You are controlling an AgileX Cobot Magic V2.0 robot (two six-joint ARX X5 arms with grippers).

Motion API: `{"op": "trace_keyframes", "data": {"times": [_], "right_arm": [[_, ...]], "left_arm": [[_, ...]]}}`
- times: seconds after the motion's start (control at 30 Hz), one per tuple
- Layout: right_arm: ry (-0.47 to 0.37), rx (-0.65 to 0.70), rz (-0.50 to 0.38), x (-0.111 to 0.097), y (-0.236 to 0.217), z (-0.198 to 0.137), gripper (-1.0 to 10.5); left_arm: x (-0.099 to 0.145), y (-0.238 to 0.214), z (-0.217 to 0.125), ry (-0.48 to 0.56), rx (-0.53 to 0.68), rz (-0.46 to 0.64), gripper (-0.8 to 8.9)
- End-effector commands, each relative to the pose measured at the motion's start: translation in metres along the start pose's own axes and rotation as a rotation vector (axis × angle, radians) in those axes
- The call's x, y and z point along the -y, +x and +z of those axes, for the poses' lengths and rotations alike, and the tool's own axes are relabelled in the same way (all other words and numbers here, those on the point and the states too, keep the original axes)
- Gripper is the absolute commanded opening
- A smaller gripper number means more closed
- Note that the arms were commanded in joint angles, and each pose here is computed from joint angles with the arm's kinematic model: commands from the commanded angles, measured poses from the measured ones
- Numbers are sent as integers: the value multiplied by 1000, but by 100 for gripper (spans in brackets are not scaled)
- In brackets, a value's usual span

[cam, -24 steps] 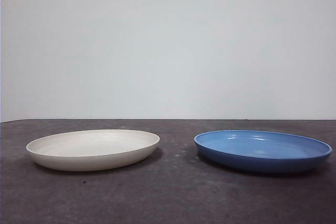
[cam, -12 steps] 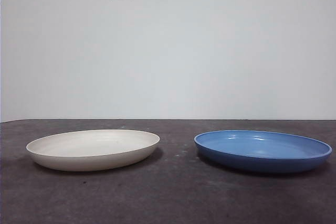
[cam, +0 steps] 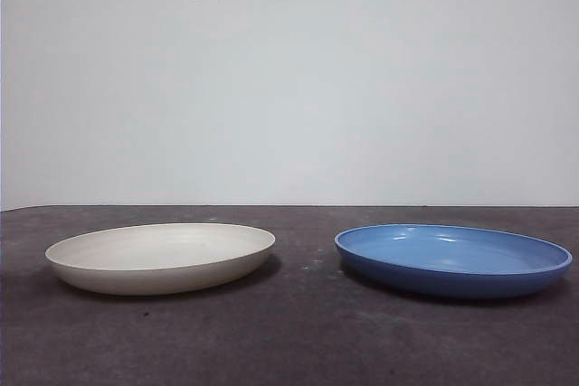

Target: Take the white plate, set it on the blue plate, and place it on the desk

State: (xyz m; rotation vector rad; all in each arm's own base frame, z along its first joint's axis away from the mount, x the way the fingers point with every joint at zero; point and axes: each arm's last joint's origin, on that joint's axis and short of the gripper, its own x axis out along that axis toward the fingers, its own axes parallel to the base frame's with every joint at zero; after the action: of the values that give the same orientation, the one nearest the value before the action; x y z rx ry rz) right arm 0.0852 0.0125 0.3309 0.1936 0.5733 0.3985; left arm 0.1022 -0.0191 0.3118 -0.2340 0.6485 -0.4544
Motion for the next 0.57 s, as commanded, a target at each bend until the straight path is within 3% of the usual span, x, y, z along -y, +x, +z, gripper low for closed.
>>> {"op": "trace_keyframes", "data": {"times": [0.03, 0.27, 0.57], "right_arm": [[-55, -70, 27, -4, 0, 8, 8], [-95, -275, 92, -10, 4, 7, 8], [-105, -295, 111, -13, 4, 5, 8]], "left_arm": [[9, -3, 10, 85, -41, -40, 10], [24, -3, 18, 158, -156, -137, 9], [26, 2, 16, 179, -202, -173, 12]]}}
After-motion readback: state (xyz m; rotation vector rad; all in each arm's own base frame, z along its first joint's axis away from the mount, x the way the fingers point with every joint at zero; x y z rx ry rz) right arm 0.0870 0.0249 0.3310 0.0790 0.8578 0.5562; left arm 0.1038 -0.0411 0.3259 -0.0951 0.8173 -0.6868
